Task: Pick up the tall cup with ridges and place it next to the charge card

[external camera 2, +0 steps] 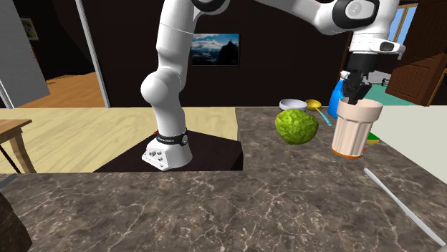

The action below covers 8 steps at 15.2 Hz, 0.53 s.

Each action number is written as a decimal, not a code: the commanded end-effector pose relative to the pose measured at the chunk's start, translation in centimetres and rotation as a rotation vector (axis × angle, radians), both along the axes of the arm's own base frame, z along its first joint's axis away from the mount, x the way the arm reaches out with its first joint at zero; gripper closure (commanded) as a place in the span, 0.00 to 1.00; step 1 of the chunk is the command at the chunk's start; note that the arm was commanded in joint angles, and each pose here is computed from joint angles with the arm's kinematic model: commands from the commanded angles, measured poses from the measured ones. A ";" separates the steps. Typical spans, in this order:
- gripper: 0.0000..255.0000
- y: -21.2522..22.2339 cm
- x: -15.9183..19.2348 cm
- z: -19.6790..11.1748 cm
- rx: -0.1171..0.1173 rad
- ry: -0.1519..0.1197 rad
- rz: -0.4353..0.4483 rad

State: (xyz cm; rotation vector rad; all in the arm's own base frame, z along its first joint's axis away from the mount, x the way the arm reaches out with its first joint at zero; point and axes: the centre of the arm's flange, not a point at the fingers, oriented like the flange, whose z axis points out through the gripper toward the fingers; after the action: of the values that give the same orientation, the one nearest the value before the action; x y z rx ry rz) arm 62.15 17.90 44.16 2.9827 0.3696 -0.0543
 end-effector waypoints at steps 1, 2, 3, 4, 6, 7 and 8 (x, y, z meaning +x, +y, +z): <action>1.00 0.1 0.0 -1.0 0.000 -0.001 0.000; 1.00 0.1 0.0 -1.5 0.000 -0.001 0.000; 1.00 0.1 0.0 -2.0 0.000 -0.001 0.000; 1.00 0.1 0.0 -2.6 0.000 -0.001 0.000; 1.00 0.1 0.0 -3.6 0.000 -0.001 0.000; 1.00 0.1 0.0 -4.2 0.000 -0.001 0.000; 1.00 0.1 0.0 -4.7 0.000 -0.001 0.000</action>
State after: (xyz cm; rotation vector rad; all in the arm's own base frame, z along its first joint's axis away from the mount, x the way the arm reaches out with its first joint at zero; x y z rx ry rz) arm 62.10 17.91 39.96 2.9828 0.3698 -0.0541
